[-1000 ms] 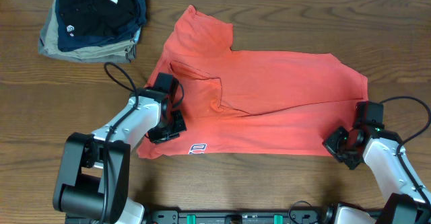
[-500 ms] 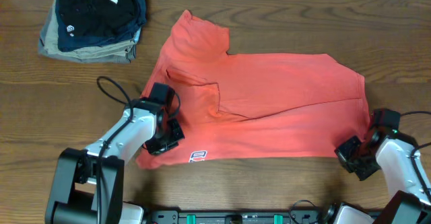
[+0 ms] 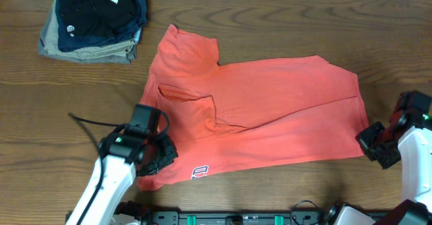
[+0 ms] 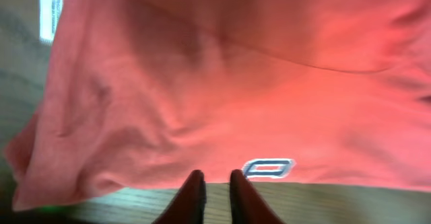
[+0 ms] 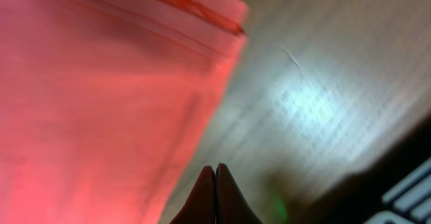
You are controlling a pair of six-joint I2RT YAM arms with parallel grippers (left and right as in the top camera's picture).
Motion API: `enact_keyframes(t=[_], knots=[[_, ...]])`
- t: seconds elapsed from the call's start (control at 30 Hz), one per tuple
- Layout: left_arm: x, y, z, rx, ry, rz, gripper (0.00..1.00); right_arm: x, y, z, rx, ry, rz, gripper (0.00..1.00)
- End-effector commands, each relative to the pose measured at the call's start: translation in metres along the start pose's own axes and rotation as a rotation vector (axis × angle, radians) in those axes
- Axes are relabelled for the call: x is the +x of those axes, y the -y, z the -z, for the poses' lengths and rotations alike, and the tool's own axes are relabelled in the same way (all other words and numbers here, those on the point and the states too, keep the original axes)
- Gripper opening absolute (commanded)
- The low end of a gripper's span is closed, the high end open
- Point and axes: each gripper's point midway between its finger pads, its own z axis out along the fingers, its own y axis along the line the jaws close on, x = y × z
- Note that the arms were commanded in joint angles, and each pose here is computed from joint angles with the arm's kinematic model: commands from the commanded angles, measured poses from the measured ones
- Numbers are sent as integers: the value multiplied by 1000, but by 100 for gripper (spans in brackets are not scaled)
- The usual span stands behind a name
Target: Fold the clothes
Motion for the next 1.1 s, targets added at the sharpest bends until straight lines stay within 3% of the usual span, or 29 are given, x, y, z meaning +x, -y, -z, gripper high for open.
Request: enact_keyframes(t=[0.0,0.1,0.2,0.33,0.8,0.9,0.93,1.07], knots=[[-14,20,21,62,67,-81,30,-8,-25,14,-119,31,122,5],[-26,32,30,77,89,-107,33,-19,-37,15,-157,87,142,10],[-34,38,29,70,81,-122,38,-32,-38,11,-154,144,139,2],[-34,35,15,33,34,-108,50,-34,-38,-6,-139,134,132,1],[-32,30,1,-7,-19,-94,53,-16,-38,-77,-98,-57,126,1],[-33,30,1,-7,-19,-93,63,-11,-34,-81,-77,-81,121,1],[-33,30,1,-7,-19,-94,72,-10,-31,-82,-67,-82,113,1],[-32,30,1,-7,-19,-93,92,-3,-6,-93,41,-68,34,1]])
